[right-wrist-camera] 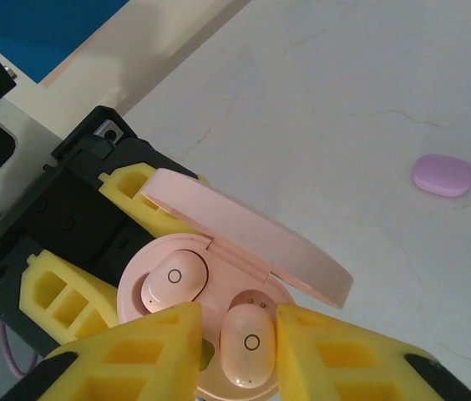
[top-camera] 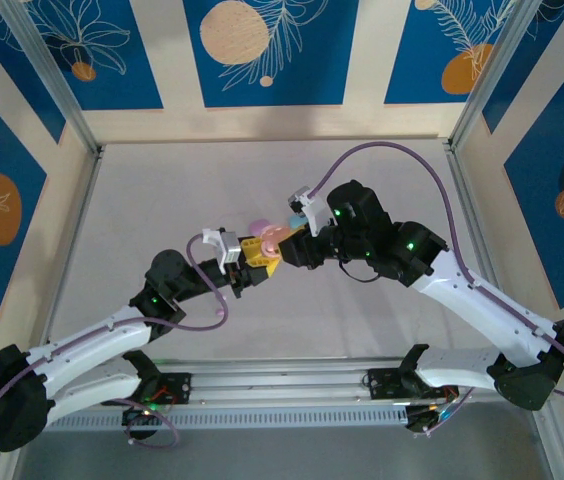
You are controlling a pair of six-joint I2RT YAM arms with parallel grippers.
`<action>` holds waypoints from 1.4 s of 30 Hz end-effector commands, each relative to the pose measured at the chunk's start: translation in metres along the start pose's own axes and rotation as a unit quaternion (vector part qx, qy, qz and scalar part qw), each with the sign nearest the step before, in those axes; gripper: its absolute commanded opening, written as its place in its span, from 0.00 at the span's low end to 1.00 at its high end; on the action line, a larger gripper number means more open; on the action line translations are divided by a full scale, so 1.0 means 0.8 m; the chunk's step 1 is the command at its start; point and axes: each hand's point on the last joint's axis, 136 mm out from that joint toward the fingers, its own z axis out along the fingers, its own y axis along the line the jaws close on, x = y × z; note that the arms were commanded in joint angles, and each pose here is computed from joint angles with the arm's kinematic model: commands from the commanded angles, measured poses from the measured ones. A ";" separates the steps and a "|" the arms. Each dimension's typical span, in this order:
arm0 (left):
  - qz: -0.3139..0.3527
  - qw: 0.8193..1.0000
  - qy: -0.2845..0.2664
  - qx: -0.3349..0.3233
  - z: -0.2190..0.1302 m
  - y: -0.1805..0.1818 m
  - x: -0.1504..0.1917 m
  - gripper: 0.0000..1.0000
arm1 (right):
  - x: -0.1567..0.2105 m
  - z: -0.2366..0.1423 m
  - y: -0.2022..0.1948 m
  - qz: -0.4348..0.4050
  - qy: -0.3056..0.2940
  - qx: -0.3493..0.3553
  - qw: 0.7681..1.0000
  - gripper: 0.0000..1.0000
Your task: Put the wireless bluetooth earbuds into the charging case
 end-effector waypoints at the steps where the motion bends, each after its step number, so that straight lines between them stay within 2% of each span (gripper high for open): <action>1: 0.011 0.999 -0.036 0.015 0.001 -0.010 -0.030 0.20 | 0.002 -0.004 0.004 0.000 0.003 -0.004 1.000 0.34; 9: 0.013 0.999 -0.035 0.016 0.001 -0.010 -0.028 0.20 | -0.012 -0.024 0.002 0.012 -0.034 0.002 0.999 0.40; 15: 0.016 0.999 -0.034 0.017 0.001 -0.011 -0.027 0.20 | -0.027 -0.051 -0.001 0.028 -0.089 0.000 0.996 0.42; 18: 0.014 0.999 -0.033 0.018 0.001 -0.012 -0.026 0.20 | -0.032 -0.061 -0.016 0.067 -0.114 0.011 0.991 0.45; 20: 0.014 0.999 -0.031 0.024 0.001 -0.014 -0.026 0.20 | -0.033 -0.064 -0.039 0.122 -0.123 0.036 0.984 0.46; 24: 0.012 0.999 -0.021 0.039 0.003 -0.020 -0.025 0.20 | -0.035 -0.060 -0.056 0.214 -0.116 0.001 0.970 0.46; 27: 0.011 0.999 -0.018 0.046 0.004 -0.023 -0.025 0.20 | -0.038 -0.051 -0.053 0.250 -0.095 -0.030 0.963 0.48; 33: 0.008 0.998 -0.016 0.057 0.007 -0.029 -0.026 0.20 | -0.040 -0.022 -0.036 0.275 -0.041 -0.082 0.957 0.50; 42: 0.011 0.999 -0.019 0.044 0.005 -0.025 -0.027 0.20 | -0.020 -0.010 -0.029 0.266 0.011 -0.096 0.959 0.51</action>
